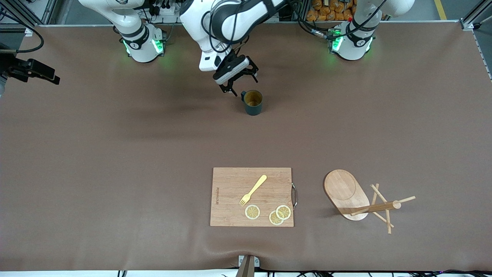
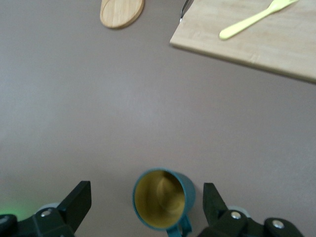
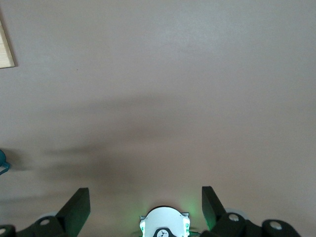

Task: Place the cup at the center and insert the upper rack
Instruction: 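Move the left gripper over to the mug handle, then grasp the mug handle with the left gripper and lift the mug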

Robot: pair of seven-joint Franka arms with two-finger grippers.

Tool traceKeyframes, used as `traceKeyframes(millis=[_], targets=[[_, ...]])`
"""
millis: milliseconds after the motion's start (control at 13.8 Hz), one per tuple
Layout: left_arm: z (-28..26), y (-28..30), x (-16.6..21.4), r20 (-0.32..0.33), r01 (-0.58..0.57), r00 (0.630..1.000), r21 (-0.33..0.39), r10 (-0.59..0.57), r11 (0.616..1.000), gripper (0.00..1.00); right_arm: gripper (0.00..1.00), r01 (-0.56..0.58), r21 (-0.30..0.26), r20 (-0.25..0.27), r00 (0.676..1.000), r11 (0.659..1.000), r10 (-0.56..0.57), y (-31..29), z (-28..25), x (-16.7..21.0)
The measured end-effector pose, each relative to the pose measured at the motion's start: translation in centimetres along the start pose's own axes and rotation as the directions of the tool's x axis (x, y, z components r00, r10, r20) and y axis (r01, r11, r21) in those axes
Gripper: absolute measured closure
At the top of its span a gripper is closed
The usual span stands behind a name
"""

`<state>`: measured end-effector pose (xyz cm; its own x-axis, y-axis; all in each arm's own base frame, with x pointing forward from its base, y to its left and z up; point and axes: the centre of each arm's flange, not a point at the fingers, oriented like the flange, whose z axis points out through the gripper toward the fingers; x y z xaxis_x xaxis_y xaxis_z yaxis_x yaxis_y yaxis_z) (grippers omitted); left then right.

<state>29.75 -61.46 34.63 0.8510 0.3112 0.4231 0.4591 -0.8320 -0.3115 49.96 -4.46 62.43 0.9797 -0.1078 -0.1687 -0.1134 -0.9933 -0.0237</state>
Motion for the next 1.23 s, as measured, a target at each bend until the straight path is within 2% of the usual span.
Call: traceKeyframes(millis=[290,579,1086,1230], targets=[[2.2,1.1,-6.2,-0.044,0.057,0.997,0.026,-0.056,0.998,0.0,0.0,0.0,0.0,0.009,1.0,1.0,0.0,0.0,0.5,0.1],[4.5,1.9,-10.2,-0.107,0.069,0.992,0.037,-0.065,0.997,0.0,0.0,0.004,-0.001,0.01,1.0,1.0,-0.004,-0.2,0.5,0.1],[7.5,2.4,-14.4,-0.143,0.162,0.978,0.051,-0.153,0.985,0.0,0.0,0.014,-0.005,0.011,1.0,1.0,-0.014,-0.7,0.6,0.1],[8.5,2.7,-14.5,-0.162,0.181,0.972,0.054,-0.17,0.982,0.02,0.0,0.022,-0.01,0.006,1.0,1.0,-0.021,-1.0,0.5,0.1]])
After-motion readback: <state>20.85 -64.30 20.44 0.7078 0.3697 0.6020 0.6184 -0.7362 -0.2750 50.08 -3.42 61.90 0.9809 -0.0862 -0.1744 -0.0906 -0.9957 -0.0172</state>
